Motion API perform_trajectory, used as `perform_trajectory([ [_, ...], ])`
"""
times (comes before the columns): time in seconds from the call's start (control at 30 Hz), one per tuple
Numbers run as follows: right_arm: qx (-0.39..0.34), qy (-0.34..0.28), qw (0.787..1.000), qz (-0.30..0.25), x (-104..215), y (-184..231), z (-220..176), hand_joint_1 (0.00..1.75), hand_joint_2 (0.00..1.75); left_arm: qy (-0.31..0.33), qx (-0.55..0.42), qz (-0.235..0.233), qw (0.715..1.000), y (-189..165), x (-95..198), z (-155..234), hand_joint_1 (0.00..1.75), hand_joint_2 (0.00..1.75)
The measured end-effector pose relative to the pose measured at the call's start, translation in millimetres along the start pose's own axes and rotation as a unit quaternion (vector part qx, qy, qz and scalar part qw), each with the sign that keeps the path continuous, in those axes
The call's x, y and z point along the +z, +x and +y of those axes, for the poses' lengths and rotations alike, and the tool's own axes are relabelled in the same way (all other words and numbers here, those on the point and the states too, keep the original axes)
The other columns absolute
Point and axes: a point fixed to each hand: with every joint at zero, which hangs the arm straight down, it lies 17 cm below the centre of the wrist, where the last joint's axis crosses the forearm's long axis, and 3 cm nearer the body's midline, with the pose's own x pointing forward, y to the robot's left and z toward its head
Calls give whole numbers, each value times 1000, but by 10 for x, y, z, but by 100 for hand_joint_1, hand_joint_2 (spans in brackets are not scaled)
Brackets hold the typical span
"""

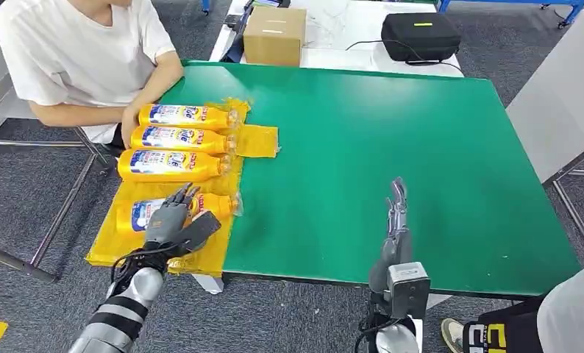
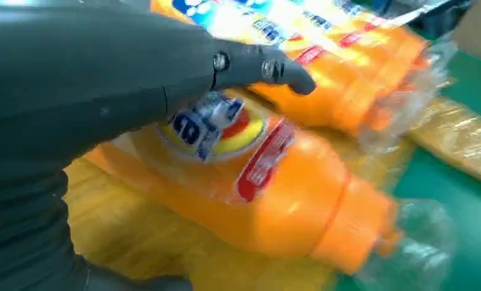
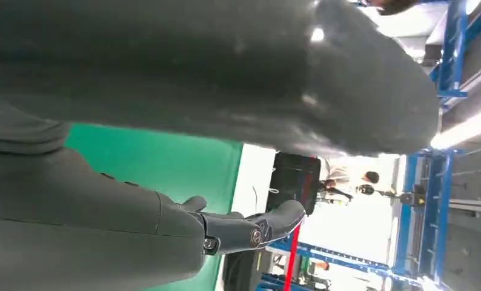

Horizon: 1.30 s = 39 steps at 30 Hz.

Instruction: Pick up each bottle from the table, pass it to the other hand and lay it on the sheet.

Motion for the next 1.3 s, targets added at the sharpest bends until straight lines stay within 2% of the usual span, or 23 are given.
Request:
perform_trajectory([
  [0.17,1,0,1000,4,11,-26,6,0,0,7,13,-18,1000,190,24,-13,0,175],
  [0.53,1,0,1000,5,18,-39,11,0,0,13,19,-30,999,283,49,-3,0,175],
  [0.63,2,0,1000,4,18,-37,9,0,0,30,50,-48,997,389,61,58,0,175],
  [0.7,10,-7,1000,-5,17,-9,-18,0,0,59,123,-84,987,589,108,174,0,175],
  [0.73,19,-24,999,-17,15,32,-74,0,175,82,214,-113,967,779,157,314,0,175],
  [0.83,46,-75,995,-39,18,114,-237,0,175,122,454,-141,872,1108,282,666,0,175],
  [0.9,58,-94,993,-44,23,137,-298,0,175,122,563,-144,805,1245,328,809,0,175],
  [0.97,66,-104,991,-49,44,157,-316,0,175,121,619,-151,761,1327,379,901,0,175],
  [1.03,77,-108,990,-55,67,176,-311,0,175,122,636,-159,745,1385,417,954,0,175],
  [1.13,91,-114,988,-50,147,145,-279,0,175,122,637,-169,743,1462,524,939,0,175],
  [1.23,76,-124,989,-28,231,66,-272,0,175,117,636,-167,744,1503,643,796,0,175],
  [1.27,70,-128,989,-22,249,43,-279,0,0,120,630,-169,749,1515,681,769,0,175],
  [1.3,66,-130,989,-18,260,29,-279,0,0,122,625,-171,752,1529,704,751,0,175],
])
